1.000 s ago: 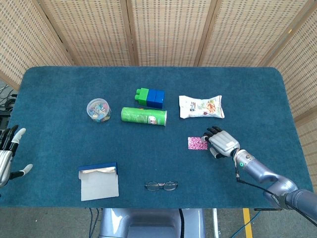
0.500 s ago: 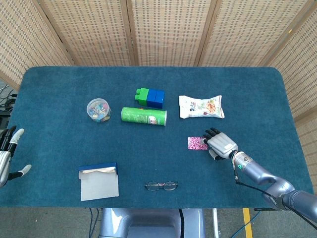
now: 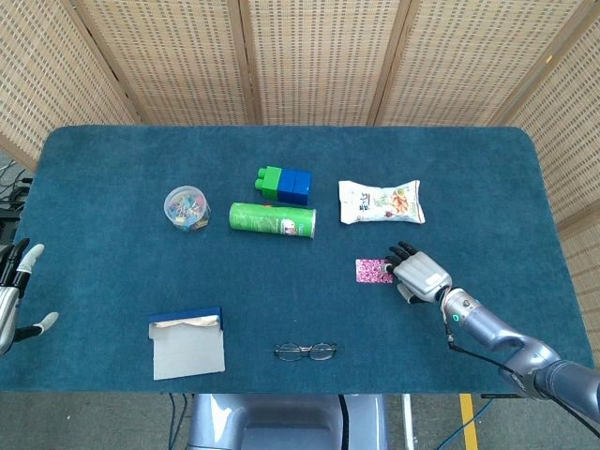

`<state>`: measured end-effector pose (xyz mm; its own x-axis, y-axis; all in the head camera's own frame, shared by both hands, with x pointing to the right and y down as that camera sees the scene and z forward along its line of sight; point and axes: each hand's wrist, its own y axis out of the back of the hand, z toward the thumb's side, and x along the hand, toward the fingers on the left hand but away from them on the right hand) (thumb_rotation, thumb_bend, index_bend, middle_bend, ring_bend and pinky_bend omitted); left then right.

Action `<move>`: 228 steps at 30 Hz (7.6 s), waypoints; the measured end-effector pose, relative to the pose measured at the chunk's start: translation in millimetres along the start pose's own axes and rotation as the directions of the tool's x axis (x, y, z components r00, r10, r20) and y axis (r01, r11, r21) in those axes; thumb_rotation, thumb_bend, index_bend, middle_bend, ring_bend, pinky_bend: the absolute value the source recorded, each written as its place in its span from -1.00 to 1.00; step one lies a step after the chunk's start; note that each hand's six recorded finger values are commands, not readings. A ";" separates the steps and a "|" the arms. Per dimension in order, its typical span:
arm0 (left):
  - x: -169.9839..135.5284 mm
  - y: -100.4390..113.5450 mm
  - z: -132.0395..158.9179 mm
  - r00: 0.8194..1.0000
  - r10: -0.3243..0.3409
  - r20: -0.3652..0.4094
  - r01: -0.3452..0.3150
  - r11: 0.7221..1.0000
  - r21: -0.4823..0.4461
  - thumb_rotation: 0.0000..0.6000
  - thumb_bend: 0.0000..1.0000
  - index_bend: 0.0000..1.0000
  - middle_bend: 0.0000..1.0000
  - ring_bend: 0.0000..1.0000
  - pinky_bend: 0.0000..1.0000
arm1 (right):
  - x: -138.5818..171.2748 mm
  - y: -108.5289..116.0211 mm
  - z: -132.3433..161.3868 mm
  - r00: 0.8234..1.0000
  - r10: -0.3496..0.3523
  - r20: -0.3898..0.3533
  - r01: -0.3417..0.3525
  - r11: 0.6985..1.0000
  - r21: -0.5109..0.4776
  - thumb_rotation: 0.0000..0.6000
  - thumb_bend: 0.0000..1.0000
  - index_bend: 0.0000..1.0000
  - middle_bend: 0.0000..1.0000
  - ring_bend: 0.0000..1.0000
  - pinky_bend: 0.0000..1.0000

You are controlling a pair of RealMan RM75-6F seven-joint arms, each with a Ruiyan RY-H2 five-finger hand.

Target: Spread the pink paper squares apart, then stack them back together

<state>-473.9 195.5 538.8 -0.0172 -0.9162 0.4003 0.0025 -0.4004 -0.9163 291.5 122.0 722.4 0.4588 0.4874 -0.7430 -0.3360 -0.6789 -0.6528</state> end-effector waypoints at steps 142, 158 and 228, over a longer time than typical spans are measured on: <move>0.6 -11.1 8.0 1.000 -0.020 0.014 0.020 1.000 0.018 1.00 -0.73 -0.93 -1.00 -1.00 -1.00 | 66.5 -22.4 -39.3 0.995 0.045 0.092 -0.054 0.994 0.098 1.00 0.34 -0.48 -0.56 -1.00 -1.00; -3.4 -11.4 -1.1 1.000 -0.021 -0.001 0.021 1.000 0.008 1.00 -0.73 -0.93 -1.00 -1.00 -1.00 | 51.4 -4.7 -11.7 0.999 -0.009 0.047 0.005 0.997 0.073 1.00 -0.34 -0.44 -0.57 -1.00 -1.00; -9.8 -9.4 -17.7 1.000 -0.019 -0.017 0.019 1.000 -0.007 1.00 -0.73 -0.93 -1.00 -1.00 -1.00 | -40.8 8.7 15.8 0.956 -0.135 0.261 0.182 0.969 -0.165 1.00 -0.74 -0.29 -0.58 -1.00 -1.00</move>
<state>-491.4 208.5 543.3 -0.0347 -0.9078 0.4179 -0.0053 -0.4180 -0.9084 256.9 104.9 744.7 0.2690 0.7011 -0.6603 -0.1061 -0.6598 -0.7439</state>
